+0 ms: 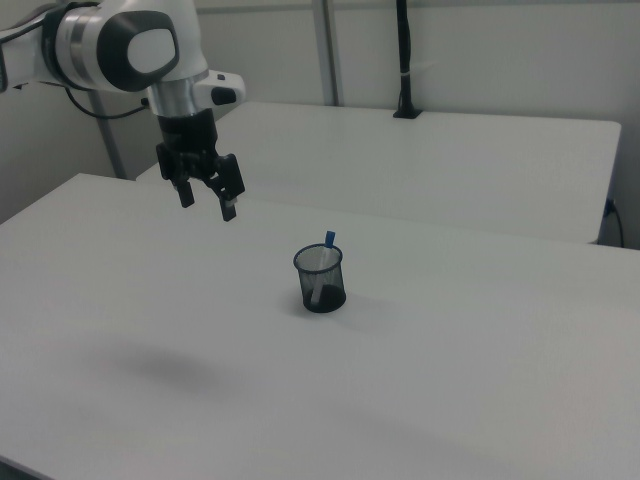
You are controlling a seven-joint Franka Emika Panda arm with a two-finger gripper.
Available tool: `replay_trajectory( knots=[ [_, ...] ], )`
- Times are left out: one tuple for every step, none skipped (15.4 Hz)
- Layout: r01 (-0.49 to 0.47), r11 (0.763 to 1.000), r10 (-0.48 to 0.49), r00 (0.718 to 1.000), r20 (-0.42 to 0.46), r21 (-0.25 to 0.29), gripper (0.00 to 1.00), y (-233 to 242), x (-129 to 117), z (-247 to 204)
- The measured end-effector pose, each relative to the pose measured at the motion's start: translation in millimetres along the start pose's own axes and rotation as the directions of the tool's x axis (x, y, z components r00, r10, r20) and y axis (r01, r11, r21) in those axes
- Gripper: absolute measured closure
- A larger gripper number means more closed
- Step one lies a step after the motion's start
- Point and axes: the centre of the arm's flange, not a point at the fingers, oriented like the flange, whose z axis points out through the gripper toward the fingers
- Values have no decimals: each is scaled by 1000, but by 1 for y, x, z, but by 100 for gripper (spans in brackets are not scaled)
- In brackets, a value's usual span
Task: Insert the marker
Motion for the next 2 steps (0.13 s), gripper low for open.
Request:
replay_trajectory(
  knots=[
    [0, 1000, 0, 1000, 0, 2, 0, 5, 0, 0],
    [-2, 1000, 2, 1000, 0, 4, 0, 8, 1, 0]
  ],
)
